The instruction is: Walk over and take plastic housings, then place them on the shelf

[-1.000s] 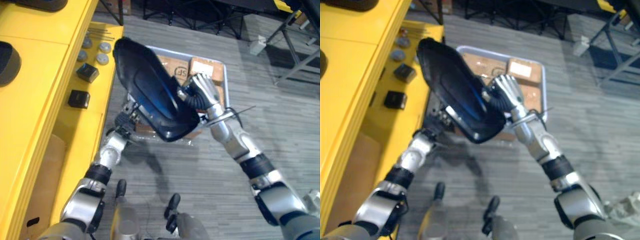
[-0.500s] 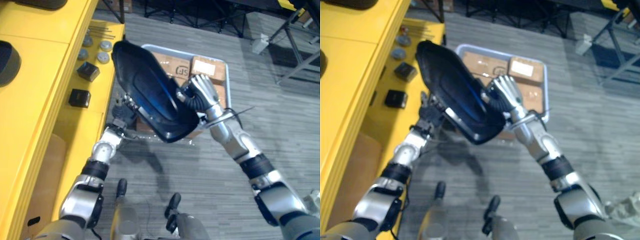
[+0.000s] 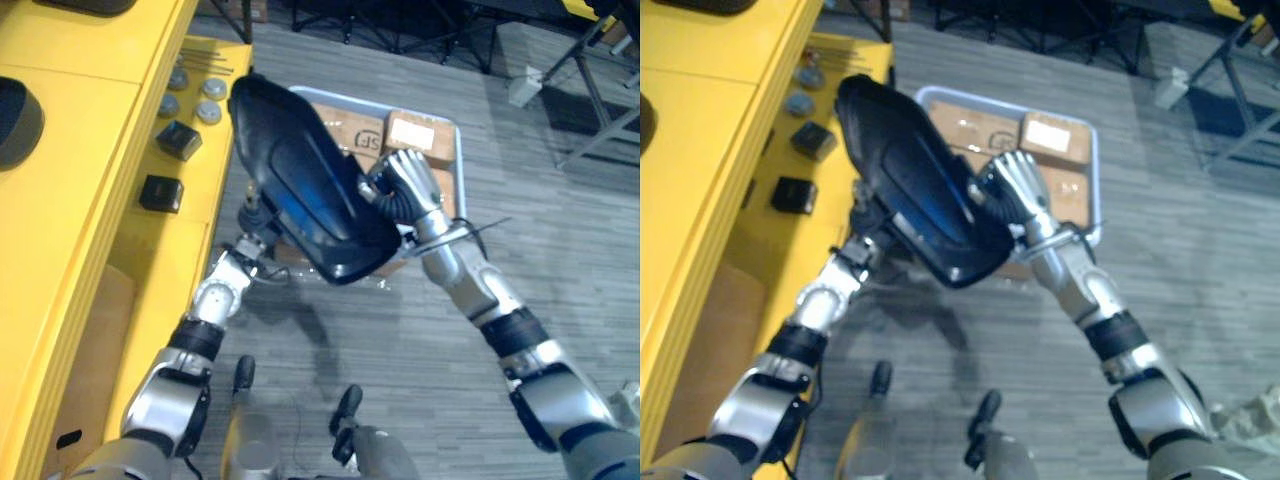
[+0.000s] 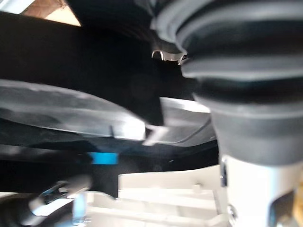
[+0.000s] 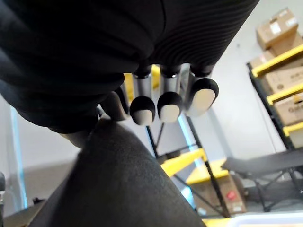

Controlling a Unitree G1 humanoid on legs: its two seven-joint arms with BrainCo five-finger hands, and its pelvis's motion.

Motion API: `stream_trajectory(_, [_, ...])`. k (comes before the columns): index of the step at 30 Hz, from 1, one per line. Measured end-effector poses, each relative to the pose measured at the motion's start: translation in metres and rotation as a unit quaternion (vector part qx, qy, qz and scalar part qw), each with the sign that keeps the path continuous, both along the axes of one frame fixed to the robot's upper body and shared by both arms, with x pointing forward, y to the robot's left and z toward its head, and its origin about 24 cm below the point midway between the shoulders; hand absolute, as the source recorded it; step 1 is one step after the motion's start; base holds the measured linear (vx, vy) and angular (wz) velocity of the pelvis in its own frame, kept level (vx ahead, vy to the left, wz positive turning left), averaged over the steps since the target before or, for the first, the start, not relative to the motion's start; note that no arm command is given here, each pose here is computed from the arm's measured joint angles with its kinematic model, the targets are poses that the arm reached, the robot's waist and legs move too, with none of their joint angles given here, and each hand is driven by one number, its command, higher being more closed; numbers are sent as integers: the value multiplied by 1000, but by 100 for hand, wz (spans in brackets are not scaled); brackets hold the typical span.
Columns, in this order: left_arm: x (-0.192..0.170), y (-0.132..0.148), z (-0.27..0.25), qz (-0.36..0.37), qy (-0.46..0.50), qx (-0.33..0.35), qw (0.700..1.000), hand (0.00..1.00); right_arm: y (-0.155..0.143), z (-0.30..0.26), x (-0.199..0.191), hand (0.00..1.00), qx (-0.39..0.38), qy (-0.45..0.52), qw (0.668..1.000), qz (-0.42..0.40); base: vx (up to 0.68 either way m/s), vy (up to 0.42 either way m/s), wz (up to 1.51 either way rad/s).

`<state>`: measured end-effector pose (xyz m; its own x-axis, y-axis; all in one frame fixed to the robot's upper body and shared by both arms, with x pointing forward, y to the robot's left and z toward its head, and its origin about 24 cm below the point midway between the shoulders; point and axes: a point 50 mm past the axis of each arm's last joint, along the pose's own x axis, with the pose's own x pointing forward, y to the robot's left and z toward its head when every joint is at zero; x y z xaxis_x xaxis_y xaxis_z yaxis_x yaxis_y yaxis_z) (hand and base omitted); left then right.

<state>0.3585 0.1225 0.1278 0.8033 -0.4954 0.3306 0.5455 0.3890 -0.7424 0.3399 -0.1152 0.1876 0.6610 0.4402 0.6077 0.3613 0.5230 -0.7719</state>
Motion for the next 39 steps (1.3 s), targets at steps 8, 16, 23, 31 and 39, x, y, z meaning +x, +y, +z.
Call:
stream_trajectory(8, [-9, -23, -32, -52, 25, 271, 961, 100, -8, 2, -1, 100, -22, -2, 1000, 4, 0, 5, 0])
stream_trajectory(16, [-8, -22, -34, -17, 19, 344, 939, 100, -6, 3, -4, 100, -36, -2, 999, 26, 2, 16, -6])
stream_trajectory(23, [-1, -13, -22, 27, -5, 362, 932, 100, -2, 13, -6, 100, -21, -13, 999, 40, -5, 1, -1])
stream_trajectory(31, [4, -9, -7, 100, -45, 365, 924, 100, 2, 24, -5, 0, -11, -31, 998, 52, 0, 0, 0])
stream_trajectory(39, [6, 20, 12, 292, -87, 411, 859, 100, -5, 21, 0, 0, 65, 11, 996, 53, 4, -2, 3])
